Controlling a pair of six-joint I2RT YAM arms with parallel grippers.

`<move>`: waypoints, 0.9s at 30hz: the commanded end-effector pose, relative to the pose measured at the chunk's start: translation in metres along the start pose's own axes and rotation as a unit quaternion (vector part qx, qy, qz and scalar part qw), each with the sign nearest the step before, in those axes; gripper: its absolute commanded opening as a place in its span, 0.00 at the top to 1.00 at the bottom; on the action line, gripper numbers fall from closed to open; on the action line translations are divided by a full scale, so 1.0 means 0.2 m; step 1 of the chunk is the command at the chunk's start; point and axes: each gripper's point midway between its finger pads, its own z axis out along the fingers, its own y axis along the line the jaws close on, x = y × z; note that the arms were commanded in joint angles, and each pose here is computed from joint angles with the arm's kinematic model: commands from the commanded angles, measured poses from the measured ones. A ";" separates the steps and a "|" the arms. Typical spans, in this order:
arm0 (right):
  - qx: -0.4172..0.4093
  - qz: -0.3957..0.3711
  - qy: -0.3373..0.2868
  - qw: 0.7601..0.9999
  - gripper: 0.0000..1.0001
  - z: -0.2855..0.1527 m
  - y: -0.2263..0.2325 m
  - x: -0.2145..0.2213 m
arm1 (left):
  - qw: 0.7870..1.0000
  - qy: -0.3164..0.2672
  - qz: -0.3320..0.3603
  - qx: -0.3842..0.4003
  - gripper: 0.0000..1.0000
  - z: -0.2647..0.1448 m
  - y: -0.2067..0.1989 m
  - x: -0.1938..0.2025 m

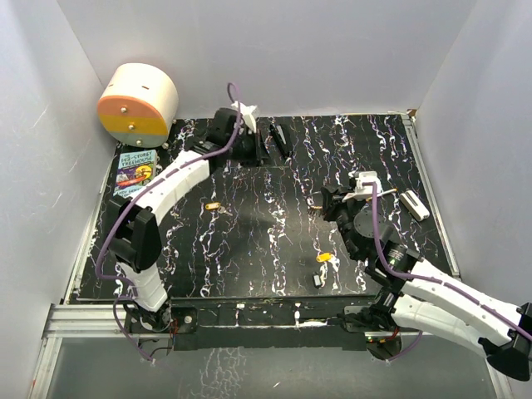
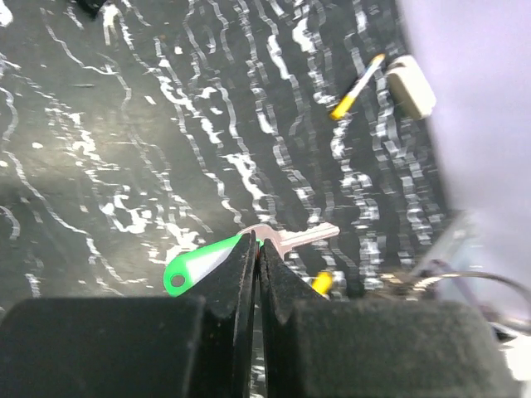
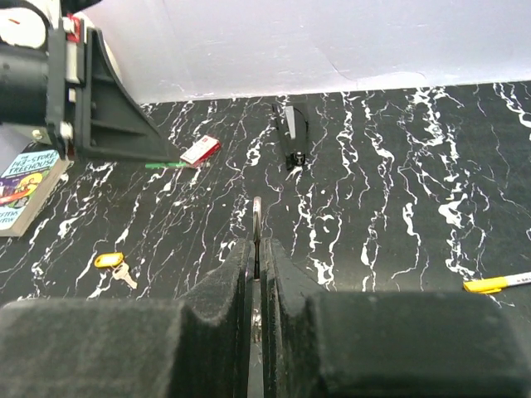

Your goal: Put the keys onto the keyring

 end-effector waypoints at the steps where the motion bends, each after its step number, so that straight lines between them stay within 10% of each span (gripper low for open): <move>1: -0.041 0.026 -0.056 0.997 0.92 0.01 0.09 -0.19 | 0.978 0.064 -0.168 0.104 1.00 -0.16 -0.22 -0.03; 12: -0.100 0.017 -0.115 0.988 0.92 0.06 0.23 -0.24 | 0.889 0.115 -0.355 0.264 1.00 -0.36 -0.50 -0.15; 27: -0.142 0.042 -0.206 0.967 0.92 0.10 0.33 -0.23 | 0.859 0.098 -0.416 0.284 1.00 -0.47 -0.58 -0.26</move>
